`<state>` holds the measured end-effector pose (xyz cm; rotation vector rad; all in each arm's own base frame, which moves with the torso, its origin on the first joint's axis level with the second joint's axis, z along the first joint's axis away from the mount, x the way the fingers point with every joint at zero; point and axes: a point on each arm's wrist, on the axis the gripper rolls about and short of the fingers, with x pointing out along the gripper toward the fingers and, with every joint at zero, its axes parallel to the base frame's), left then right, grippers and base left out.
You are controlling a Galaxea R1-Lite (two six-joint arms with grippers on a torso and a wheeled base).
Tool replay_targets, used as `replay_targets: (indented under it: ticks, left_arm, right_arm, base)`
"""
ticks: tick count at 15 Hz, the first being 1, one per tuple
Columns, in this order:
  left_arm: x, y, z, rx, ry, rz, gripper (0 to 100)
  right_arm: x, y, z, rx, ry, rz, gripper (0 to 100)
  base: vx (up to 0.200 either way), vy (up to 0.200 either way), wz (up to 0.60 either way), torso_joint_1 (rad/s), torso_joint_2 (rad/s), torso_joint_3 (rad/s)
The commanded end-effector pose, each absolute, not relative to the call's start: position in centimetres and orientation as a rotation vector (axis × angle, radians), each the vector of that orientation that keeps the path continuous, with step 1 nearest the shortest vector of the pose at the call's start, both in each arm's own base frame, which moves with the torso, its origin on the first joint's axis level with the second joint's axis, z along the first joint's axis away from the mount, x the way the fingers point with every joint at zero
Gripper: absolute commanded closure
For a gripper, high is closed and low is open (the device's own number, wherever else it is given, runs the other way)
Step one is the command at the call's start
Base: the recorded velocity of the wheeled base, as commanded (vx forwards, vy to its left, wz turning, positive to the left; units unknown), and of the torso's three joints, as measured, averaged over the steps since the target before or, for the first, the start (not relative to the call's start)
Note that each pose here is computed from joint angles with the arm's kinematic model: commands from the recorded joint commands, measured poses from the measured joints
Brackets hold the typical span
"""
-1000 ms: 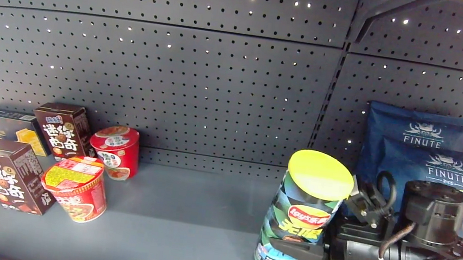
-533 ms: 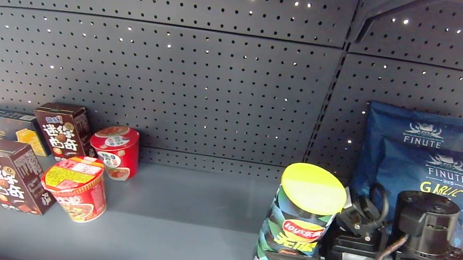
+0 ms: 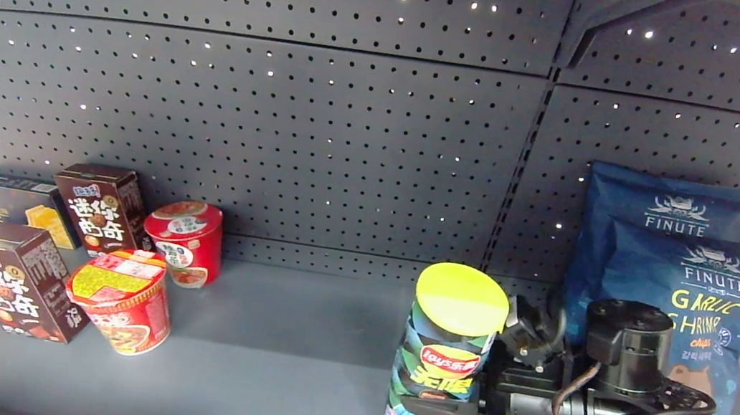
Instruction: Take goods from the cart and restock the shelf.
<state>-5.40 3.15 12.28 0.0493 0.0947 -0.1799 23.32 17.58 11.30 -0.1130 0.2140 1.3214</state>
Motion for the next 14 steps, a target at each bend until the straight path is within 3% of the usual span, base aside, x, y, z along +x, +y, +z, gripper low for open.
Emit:
replay_targets:
  ticks: [1,10,11,14]
  left_arm:
    - [-5.4,3.1,12.2,0.049,0.096,-0.18,100]
    - [-5.1,3.0,11.7,0.056,0.117,-0.18,100]
    - [-5.1,3.0,11.6,0.057,0.119,-0.18,100]
    - [-5.1,3.0,11.7,0.056,0.116,-0.18,100]
  right_arm:
    - [23.8,18.5,10.2,-0.114,0.239,1.337,100]
    - [24.3,19.1,8.8,-0.115,0.268,1.339,100]
    - [24.3,19.1,8.8,-0.114,0.27,1.337,0]
    - [24.0,18.6,9.1,-0.11,0.267,1.326,0]
  base:
    - [0.0,0.0,0.0,0.0,0.0,0.0]
    - [0.0,0.0,0.0,0.0,0.0,0.0]
    - [0.0,0.0,0.0,0.0,0.0,0.0]
    - [0.0,0.0,0.0,0.0,0.0,0.0]
